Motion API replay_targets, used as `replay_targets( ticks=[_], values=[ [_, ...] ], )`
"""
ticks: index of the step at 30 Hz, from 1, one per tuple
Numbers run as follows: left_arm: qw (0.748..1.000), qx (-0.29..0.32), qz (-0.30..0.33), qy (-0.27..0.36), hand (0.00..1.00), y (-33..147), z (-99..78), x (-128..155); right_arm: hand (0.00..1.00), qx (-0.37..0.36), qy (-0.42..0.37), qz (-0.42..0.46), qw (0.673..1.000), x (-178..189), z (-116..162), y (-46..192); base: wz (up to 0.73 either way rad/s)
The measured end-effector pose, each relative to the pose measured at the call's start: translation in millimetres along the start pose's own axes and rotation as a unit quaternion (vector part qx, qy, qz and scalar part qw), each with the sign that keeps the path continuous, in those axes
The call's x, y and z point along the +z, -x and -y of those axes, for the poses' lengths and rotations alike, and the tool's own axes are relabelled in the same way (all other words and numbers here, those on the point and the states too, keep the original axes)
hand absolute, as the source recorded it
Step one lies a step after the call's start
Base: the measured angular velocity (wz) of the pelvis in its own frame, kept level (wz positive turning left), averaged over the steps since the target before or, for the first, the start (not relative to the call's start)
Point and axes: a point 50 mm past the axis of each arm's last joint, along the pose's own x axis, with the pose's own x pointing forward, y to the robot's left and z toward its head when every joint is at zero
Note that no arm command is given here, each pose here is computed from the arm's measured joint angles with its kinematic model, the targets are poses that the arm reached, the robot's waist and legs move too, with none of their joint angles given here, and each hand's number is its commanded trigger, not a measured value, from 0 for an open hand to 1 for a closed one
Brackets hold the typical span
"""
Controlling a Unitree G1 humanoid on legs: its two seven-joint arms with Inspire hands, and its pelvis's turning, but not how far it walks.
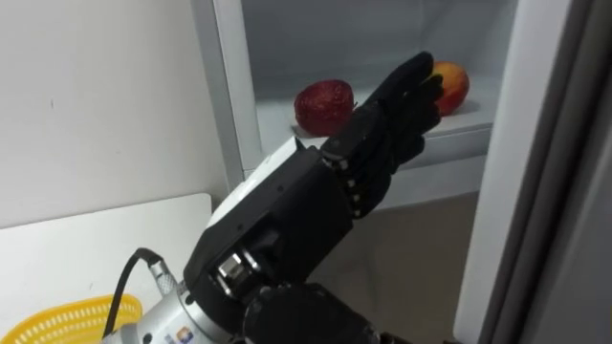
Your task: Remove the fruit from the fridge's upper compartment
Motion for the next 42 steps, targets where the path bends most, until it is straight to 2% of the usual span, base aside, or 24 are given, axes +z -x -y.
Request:
replay_targets(
  ticks=[12, 20, 34, 42],
  values=[
    [0.999, -0.023, 0.01, 0.02, 0.0, -5.2, 8.0, -1.4, 0.0, -0.004, -0.009, 0.005, 1.0, 1.2, 0.7, 0.0, -0.04],
    [0.998, -0.036, 0.019, 0.045, 0.0, -8.4, 13.0, -2.1, 0.0, -0.005, -0.051, 0.002, 0.999, -1.6, -0.1, 0.0, -0.12],
    [0.995, -0.073, 0.021, 0.057, 0.0, -17.2, 24.4, -3.7, 0.0, 0.005, -0.074, -0.014, 0.997, -9.5, -2.3, 0.3, -0.11],
    [0.995, -0.076, 0.017, 0.056, 0.0, -16.8, 24.6, -4.2, 0.0, 0.007, -0.095, -0.019, 0.995, -12.2, -3.3, 0.4, 0.0]
  ],
)
